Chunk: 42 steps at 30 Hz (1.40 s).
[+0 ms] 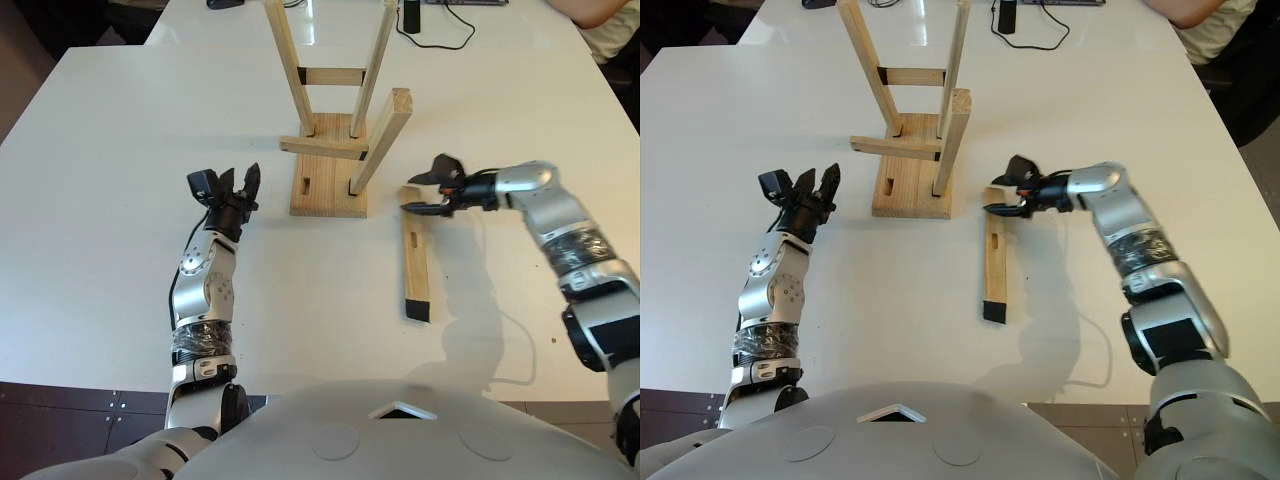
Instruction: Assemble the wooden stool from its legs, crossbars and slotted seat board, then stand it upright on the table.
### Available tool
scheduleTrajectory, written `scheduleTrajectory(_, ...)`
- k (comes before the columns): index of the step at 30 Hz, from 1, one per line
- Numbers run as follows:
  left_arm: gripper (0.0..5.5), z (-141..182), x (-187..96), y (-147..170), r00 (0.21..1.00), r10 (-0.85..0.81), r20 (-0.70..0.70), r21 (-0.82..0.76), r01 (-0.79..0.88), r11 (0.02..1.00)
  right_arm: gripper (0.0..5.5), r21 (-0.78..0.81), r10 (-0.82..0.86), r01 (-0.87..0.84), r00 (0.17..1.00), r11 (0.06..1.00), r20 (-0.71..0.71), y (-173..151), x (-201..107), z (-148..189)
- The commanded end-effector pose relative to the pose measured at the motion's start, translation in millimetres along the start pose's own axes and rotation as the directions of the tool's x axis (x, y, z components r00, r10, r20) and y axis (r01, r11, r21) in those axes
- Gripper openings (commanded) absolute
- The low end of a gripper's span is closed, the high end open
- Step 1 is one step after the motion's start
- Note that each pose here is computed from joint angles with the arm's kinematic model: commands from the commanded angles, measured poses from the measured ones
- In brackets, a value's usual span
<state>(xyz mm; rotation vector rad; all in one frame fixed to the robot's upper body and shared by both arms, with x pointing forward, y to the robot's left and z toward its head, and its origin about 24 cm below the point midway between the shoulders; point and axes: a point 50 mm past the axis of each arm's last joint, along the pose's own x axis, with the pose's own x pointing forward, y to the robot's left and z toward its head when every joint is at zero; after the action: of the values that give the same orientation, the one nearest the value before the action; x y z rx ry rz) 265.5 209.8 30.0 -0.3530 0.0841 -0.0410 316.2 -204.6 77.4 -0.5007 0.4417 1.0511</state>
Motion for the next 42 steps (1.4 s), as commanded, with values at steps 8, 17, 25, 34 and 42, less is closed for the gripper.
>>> scheduleTrajectory(8,2.94,13.1,-23.9,38.8,0.97,0.236,0.056,-0.041,-0.234,0.971,3.36,-0.049,0.137,-0.133,0.987,0.99,0.087,93.4,-50.7,33.4)
scheduleTrajectory(17,2.94,18.4,-14.0,33.5,0.975,0.215,0.054,-0.046,-0.212,0.976,3.36,-0.131,0.266,-0.283,0.954,0.95,-0.137,103.1,-68.1,-12.1)
scheduleTrajectory(25,2.94,12.0,-6.8,28.0,0.983,0.183,0.031,-0.041,-0.182,0.982,3.36,-0.178,-0.012,-0.038,0.962,0.983,-0.274,46.1,-48.0,-46.6)
scheduleTrajectory(34,2.94,5.8,-10.8,30.7,0.979,0.2,0.022,-0.047,-0.199,0.979,3.36,-0.037,-0.127,0.122,0.979,0.992,-0.161,30.9,-38.9,-37.3)
scheduleTrajectory(42,2.94,-5.2,-21.2,28.5,0.974,0.227,0.009,-0.067,-0.226,0.972,3.36,0.481,-0.218,0.253,0.967,0.84,-0.13,45.5,-43.6,-46.0)
